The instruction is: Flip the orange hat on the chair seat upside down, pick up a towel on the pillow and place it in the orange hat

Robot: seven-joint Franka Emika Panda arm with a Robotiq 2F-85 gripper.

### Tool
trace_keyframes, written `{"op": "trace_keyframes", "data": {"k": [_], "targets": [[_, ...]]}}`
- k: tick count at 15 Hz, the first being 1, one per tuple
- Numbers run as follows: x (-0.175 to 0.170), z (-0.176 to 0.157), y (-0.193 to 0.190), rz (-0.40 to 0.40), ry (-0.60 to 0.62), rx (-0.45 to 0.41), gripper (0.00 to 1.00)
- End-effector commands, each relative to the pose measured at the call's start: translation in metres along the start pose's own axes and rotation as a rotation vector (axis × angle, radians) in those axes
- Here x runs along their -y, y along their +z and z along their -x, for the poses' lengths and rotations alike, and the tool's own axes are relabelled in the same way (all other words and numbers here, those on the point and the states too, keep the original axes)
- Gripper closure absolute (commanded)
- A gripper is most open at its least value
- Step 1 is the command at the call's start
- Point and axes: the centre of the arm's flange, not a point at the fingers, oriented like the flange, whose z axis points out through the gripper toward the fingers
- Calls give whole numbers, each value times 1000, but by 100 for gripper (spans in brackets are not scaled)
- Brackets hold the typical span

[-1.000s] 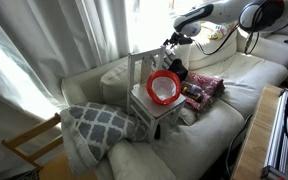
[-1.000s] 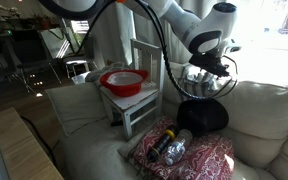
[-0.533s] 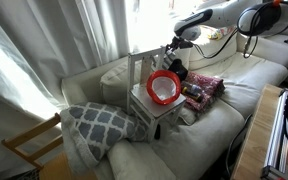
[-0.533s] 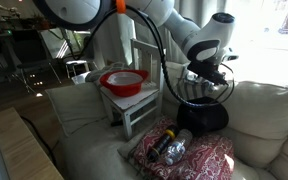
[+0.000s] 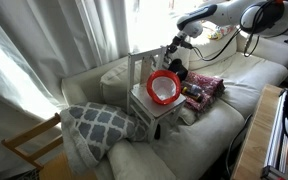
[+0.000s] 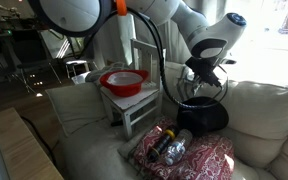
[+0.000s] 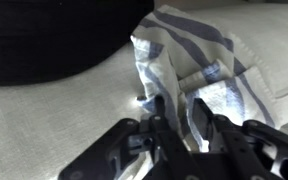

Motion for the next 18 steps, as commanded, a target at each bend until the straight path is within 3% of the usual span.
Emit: {"op": "trace_keyframes", "data": {"k": [1,2,5,9,14,18], "targets": [[-5,-14,-21,-139,23,-13,95],[-2,-15,-33,-174,25,-25,100],[4,-17,-60,-307,43,-41,99],[19,-14,-103,-382,16,-56,99],[67,-7,-174,-310,-72,-59,99],[103,-14,-216,-203,-140,-62,99]]}}
